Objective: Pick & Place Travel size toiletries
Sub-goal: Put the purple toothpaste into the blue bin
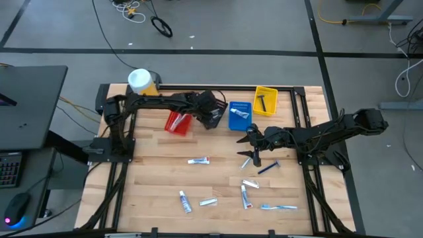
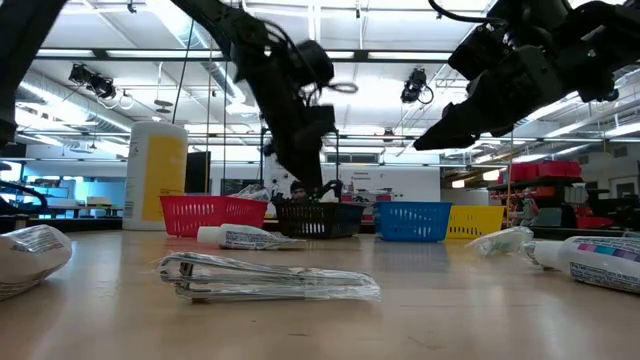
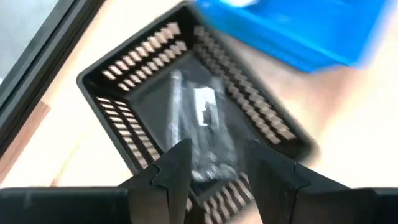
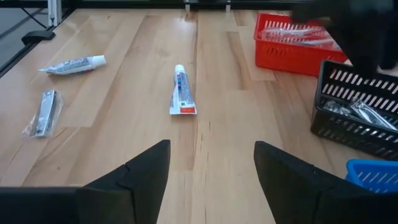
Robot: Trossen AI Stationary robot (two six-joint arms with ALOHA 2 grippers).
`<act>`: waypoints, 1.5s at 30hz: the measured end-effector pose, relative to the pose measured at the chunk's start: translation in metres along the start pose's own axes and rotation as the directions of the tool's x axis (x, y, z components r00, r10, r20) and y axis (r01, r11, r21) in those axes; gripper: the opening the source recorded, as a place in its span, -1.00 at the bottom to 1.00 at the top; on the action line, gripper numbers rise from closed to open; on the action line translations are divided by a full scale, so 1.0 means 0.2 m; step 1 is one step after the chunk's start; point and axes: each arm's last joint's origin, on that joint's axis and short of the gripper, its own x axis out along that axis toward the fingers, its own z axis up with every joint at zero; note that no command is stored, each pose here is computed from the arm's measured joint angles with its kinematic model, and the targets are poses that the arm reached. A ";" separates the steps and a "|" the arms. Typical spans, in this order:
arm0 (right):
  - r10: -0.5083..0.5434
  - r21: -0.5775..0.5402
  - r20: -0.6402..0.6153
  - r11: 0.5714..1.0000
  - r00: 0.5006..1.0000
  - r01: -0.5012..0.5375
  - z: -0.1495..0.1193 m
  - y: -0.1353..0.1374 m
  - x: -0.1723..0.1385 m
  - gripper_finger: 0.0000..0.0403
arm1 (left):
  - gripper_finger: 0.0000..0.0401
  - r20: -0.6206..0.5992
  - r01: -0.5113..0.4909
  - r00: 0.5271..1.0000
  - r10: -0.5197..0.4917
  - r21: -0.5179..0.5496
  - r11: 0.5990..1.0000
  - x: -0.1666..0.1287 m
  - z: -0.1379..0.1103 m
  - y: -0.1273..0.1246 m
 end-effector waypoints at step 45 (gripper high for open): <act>-0.003 0.010 -0.010 1.000 1.000 0.003 0.00 0.00 0.00 0.21 | -0.22 -0.402 0.316 0.894 -0.196 0.258 0.913 -0.11 -0.57 -0.66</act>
